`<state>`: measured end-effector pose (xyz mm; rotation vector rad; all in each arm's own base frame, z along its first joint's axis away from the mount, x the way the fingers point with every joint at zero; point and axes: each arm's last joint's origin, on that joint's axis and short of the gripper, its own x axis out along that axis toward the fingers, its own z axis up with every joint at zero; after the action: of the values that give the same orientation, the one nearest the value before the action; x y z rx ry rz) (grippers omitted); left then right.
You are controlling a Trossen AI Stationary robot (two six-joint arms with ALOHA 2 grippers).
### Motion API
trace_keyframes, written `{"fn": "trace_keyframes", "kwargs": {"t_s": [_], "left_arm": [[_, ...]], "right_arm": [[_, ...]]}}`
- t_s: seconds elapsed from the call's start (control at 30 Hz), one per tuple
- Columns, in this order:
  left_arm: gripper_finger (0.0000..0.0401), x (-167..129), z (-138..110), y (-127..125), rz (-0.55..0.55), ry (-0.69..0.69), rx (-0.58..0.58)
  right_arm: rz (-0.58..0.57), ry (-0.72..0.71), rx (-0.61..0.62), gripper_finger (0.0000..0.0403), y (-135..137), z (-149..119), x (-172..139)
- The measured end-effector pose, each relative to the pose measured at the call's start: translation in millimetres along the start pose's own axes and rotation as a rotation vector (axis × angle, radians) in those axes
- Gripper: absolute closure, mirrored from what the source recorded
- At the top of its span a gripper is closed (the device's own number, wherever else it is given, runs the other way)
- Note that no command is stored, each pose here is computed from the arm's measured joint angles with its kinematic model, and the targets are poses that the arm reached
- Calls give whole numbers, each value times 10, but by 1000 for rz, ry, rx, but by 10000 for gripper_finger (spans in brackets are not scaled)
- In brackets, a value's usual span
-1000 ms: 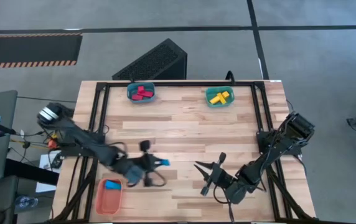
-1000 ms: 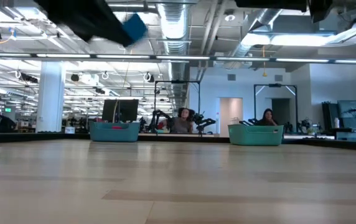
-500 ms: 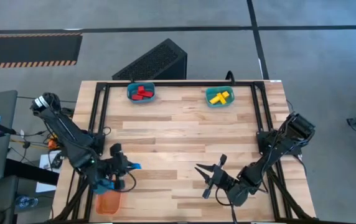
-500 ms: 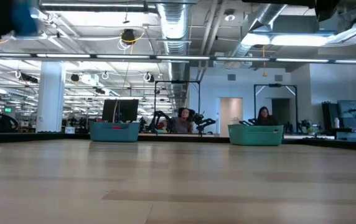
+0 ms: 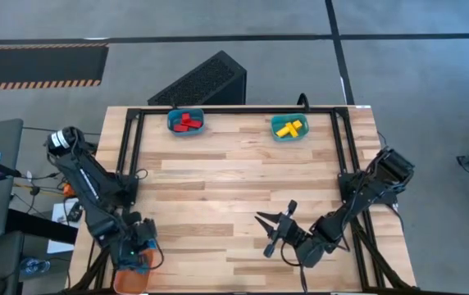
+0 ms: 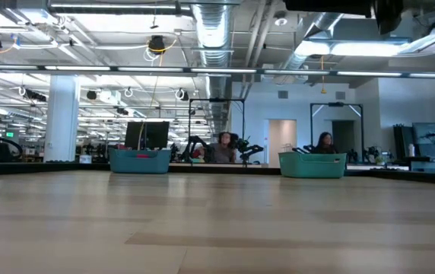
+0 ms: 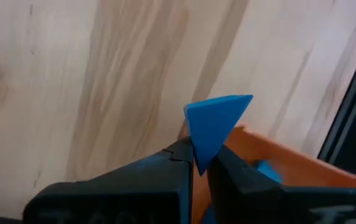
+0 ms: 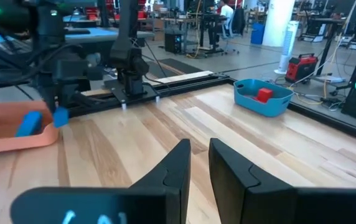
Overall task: Sort & place blocks by color
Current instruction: Put the blue block into the orange bin
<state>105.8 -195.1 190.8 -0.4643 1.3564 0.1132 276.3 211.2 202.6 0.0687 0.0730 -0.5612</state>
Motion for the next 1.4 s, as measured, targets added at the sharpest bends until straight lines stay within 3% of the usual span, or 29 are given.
{"fn": "trace_keyframes", "kwargs": {"t_s": [0.23, 0.47, 0.57, 0.77, 0.9, 1.1, 1.4], "left_arm": [[392, -112, -44, 98, 163, -12, -6], [392, -311, 28, 80, 256, -170, 73], [392, -426, 23, -22, 204, -149, 75], [392, -511, -205, -268, -31, -12, 110], [392, -485, -334, -310, -50, -42, 81], [376, -194, -526, -327, 88, 35, 94], [301, 196, -537, -315, 309, 78, 175]], "right_arm": [[22, 18, 52, 321, -23, 5, 99], [61, 35, 54, 321, -17, 2, 116], [56, 37, 49, 321, -24, 1, 133], [65, 43, 41, 321, -20, -6, 124], [91, 59, 66, 321, -14, -16, 123], [103, 72, 98, 321, -14, -26, 125], [82, 70, 101, 321, -44, -19, 199]]}}
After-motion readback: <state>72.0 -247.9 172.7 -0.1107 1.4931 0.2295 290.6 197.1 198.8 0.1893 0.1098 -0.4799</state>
